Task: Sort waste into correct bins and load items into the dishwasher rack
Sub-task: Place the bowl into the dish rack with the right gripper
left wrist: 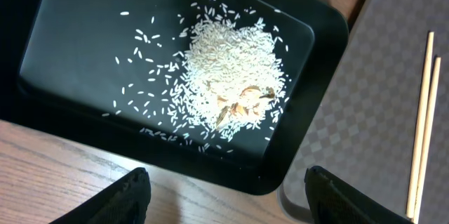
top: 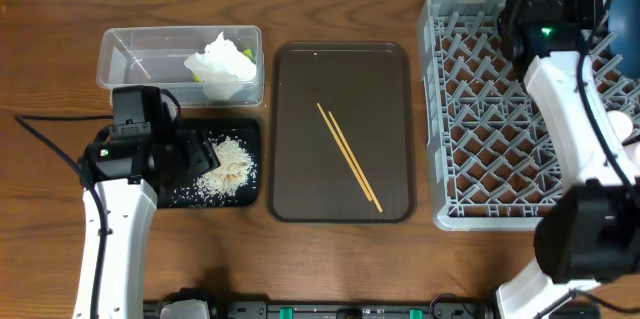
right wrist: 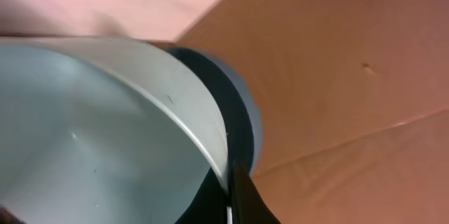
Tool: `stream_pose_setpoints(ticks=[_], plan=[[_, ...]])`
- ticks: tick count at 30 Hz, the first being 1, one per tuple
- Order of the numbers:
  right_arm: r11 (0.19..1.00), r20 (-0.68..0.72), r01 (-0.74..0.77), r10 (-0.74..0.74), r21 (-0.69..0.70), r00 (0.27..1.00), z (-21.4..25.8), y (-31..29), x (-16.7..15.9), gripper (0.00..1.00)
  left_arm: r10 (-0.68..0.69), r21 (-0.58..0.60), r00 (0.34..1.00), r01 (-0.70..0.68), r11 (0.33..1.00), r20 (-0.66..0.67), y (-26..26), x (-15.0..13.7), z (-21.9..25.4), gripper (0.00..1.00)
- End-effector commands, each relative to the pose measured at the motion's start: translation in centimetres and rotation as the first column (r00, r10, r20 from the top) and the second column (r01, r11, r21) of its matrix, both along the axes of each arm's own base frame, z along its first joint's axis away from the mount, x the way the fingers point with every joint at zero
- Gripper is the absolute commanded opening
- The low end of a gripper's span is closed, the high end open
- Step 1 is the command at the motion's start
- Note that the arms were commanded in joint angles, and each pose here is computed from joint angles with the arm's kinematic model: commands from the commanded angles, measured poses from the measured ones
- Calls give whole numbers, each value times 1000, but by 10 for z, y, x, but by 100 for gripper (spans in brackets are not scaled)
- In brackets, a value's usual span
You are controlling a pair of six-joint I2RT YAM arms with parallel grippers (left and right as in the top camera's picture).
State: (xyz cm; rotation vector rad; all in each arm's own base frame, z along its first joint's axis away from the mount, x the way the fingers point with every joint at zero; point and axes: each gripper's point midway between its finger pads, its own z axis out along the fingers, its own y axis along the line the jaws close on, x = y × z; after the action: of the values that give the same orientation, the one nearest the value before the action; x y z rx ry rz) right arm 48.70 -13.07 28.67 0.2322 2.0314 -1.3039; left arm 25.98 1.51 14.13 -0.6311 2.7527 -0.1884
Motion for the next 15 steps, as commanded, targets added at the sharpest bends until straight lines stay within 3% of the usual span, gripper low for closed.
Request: stream_pose_setpoints(ticks=[1,6,15], plan=[[990,-101,103,-113,-93,988,-14,-26,-8,1,5,9,1000,-5,1000,12,3,3,5,73],[957,-127,239,-261,-166,957,-39,-54,-14,1,5,9,1000,-5,1000,13,3,3,5,73],[959,-228,220,-258,-177,939,-85,-51,-7,1,5,9,1000,-5,1000,14,3,3,5,73]])
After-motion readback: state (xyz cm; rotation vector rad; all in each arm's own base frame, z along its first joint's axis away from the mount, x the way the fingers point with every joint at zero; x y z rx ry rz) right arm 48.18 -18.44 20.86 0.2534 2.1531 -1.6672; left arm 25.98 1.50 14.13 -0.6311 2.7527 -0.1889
